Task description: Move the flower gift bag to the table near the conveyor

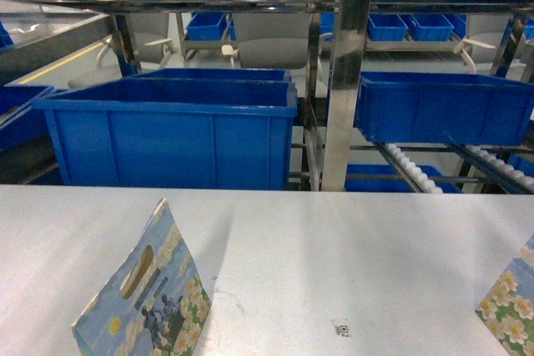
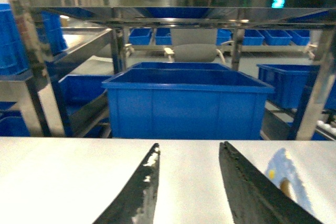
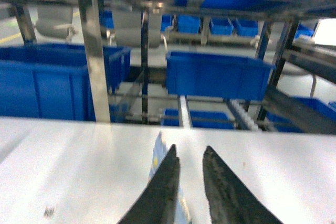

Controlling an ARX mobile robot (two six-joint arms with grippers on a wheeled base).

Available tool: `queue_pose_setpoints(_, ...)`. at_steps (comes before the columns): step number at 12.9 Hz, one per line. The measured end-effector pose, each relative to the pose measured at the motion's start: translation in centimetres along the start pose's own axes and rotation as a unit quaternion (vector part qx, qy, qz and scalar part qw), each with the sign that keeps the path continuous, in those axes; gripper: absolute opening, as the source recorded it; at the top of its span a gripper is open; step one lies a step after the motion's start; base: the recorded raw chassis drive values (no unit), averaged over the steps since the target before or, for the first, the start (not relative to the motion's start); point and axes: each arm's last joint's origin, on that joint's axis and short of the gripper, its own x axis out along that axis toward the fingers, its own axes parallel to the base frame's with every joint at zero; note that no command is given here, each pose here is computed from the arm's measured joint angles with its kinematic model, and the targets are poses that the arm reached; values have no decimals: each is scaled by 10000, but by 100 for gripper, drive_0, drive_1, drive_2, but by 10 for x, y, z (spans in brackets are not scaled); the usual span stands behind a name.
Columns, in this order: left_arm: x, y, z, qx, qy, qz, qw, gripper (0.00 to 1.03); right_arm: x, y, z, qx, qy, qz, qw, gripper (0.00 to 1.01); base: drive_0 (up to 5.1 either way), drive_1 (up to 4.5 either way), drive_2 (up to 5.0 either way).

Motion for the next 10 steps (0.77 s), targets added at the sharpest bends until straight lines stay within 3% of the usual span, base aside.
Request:
queue_pose_setpoints(1, 0, -5, 0, 1, 30, -170, 9999, 16, -7, 0, 3, -10, -229, 2, 9997, 1, 0, 0, 0)
queue_pose_setpoints(2, 0, -3, 0, -2, 26, -61, 10000, 3, -7, 0, 1, 10, -135, -6, 9999, 2, 0, 0, 0)
queue_pose_setpoints(8, 0, -3, 0, -15, 29, -29, 10000, 2, -7, 0, 1, 10, -147, 0, 9999, 2, 0, 0, 0)
queue_pose_setpoints(9, 0, -3, 0, -17, 27, -29, 10000, 15, -7, 0, 1, 10, -149, 1, 9999, 14, 0, 0, 0)
queue_pose_setpoints(10, 0, -3, 0, -17, 27, -29, 10000, 55, -7, 0, 1, 10, -147, 0, 9999, 55, 0, 0, 0)
